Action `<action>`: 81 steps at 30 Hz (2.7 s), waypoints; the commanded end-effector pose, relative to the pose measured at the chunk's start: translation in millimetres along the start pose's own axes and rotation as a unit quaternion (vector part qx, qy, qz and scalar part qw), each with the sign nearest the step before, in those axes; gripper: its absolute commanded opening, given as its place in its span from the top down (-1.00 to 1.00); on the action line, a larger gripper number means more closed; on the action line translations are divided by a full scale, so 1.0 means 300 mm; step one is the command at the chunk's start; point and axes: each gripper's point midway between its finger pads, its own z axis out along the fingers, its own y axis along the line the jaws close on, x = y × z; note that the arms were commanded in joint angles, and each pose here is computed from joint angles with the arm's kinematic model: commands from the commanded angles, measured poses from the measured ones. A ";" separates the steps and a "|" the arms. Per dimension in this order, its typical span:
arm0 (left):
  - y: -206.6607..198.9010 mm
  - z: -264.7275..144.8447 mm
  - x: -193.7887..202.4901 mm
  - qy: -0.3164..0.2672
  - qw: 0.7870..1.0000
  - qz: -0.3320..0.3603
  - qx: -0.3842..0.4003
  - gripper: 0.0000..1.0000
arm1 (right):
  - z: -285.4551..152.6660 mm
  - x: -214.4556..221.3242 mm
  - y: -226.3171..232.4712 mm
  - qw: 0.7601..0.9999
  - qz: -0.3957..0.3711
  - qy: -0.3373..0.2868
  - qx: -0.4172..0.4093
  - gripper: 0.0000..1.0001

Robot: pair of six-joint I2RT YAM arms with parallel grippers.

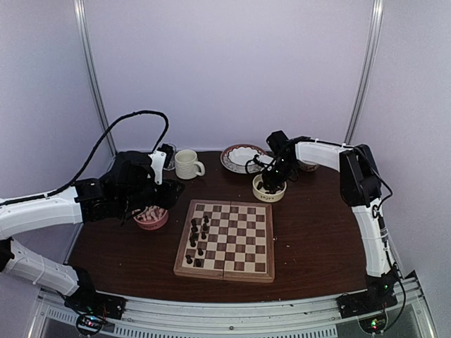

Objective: Set up the chess pieces on the board
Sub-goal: Pick up the knight from the storage box, then pass from the right arm to the left

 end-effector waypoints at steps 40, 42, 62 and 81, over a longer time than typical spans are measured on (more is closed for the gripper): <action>-0.120 0.043 0.006 0.019 0.995 -0.030 0.092 0.06 | -0.436 0.090 0.522 0.968 0.067 -0.234 -0.063 0.78; -0.157 0.047 0.015 0.026 0.991 -0.034 0.124 -0.02 | -0.463 0.104 0.566 0.960 0.062 -0.260 -0.078 0.78; -0.430 0.059 0.067 0.073 0.924 -0.088 0.364 -0.18 | -0.683 0.127 0.924 0.898 -0.086 -0.395 -0.171 0.75; -0.490 0.069 0.095 0.104 0.900 -0.101 0.411 0.30 | -0.664 0.144 1.003 0.899 -0.127 -0.379 -0.179 0.75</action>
